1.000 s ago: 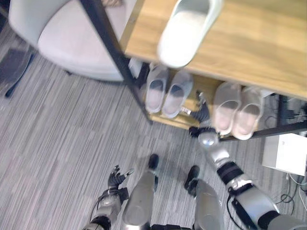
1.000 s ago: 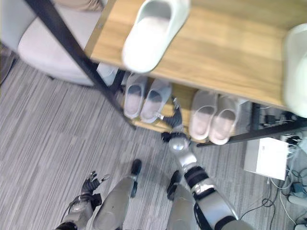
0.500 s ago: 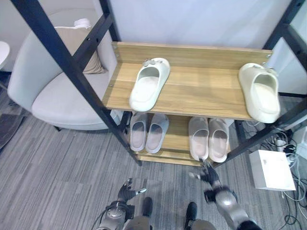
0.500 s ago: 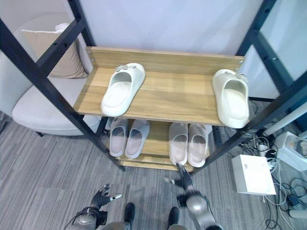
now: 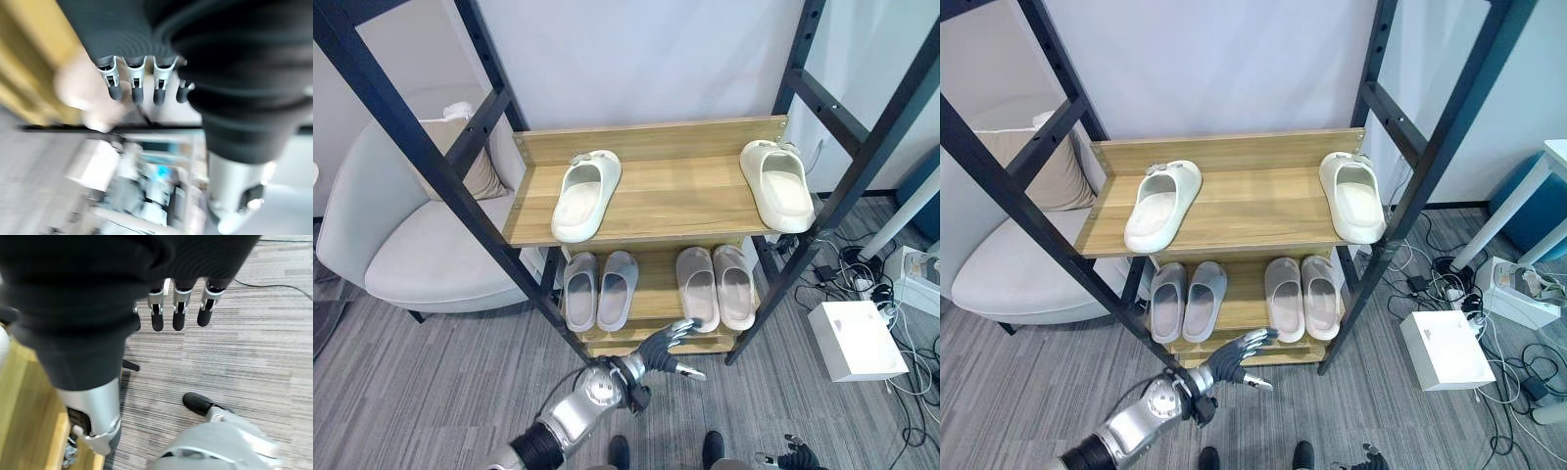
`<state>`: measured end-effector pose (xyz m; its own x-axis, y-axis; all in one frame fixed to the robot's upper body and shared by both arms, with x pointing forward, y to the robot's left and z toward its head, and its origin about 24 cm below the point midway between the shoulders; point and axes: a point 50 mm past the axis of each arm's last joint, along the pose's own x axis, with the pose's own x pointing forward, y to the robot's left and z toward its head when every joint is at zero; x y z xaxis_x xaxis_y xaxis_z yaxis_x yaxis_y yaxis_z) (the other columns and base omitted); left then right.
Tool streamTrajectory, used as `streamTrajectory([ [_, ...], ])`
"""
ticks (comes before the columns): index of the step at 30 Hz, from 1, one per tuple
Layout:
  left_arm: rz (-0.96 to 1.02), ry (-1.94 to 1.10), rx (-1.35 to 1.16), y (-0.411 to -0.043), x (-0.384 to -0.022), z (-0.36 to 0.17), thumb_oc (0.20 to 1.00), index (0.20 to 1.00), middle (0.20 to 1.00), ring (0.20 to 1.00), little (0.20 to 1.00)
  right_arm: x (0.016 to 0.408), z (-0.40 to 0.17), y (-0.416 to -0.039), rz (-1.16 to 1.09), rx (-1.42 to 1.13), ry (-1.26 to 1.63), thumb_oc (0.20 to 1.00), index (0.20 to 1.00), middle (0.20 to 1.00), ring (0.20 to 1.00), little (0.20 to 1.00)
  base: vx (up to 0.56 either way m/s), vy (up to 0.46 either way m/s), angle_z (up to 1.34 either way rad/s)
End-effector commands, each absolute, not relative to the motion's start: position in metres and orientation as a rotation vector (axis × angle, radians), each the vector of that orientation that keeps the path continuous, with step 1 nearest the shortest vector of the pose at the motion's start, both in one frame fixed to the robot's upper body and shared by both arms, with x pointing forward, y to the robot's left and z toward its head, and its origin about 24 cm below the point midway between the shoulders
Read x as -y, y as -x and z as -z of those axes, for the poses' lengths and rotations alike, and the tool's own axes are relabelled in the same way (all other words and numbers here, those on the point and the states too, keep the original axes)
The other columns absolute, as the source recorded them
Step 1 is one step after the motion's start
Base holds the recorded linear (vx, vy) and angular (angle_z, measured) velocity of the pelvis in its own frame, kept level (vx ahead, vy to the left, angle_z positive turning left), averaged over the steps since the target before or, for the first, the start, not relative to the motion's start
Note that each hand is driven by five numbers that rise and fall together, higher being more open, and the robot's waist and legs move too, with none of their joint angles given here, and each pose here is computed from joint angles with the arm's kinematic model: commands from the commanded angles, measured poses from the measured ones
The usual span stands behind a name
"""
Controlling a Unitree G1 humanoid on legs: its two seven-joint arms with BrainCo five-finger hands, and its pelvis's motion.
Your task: Arrange the slippers neatly on the shoe rack.
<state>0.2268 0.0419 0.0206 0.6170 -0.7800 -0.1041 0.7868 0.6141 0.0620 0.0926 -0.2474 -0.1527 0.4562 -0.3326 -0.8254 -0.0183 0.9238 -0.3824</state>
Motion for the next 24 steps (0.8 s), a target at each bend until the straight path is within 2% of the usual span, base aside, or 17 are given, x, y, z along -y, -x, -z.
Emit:
streamTrajectory([
  [1,1.025,0.105,0.324,-0.243,-0.039,-0.129,1.0,1.0,1.0,1.0,1.0,0.252,0.144,-0.11,0.159,-1.002,0.366,1.0,1.0,1.0,1.0,1.0,0.02,-0.025,-0.03],
  [6,0.892,0.089,0.659,-0.255,-0.049,-0.201,1.0,1.0,1.0,1.0,1.0,0.243,0.143,-0.115,0.104,-0.966,0.358,1.0,1.0,1.0,1.0,1.0,0.01,-0.01,0.02],
  [12,0.393,-0.225,0.974,-0.291,-0.091,-0.262,1.0,1.0,1.0,1.0,1.0,0.239,0.139,-0.127,0.106,-0.929,0.339,1.0,1.0,1.0,1.0,1.0,0.03,-0.009,-0.01],
  [13,0.347,-0.259,0.984,-0.294,-0.096,-0.263,1.0,1.0,1.0,1.0,1.0,0.24,0.139,-0.127,0.109,-0.924,0.339,1.0,1.0,1.0,1.0,1.0,0.05,-0.002,-0.03],
  [14,0.21,-0.399,0.994,-0.305,-0.112,-0.268,1.0,1.0,1.0,1.0,1.0,0.241,0.139,-0.124,0.119,-0.93,0.333,1.0,1.0,1.0,1.0,1.0,0.03,0.004,-0.04],
  [24,-0.278,-0.954,0.938,-0.334,-0.2,-0.292,1.0,1.0,1.0,1.0,1.0,0.25,0.135,-0.12,0.156,-0.906,0.325,1.0,1.0,1.0,1.0,1.0,0.03,0.007,-0.08],
])
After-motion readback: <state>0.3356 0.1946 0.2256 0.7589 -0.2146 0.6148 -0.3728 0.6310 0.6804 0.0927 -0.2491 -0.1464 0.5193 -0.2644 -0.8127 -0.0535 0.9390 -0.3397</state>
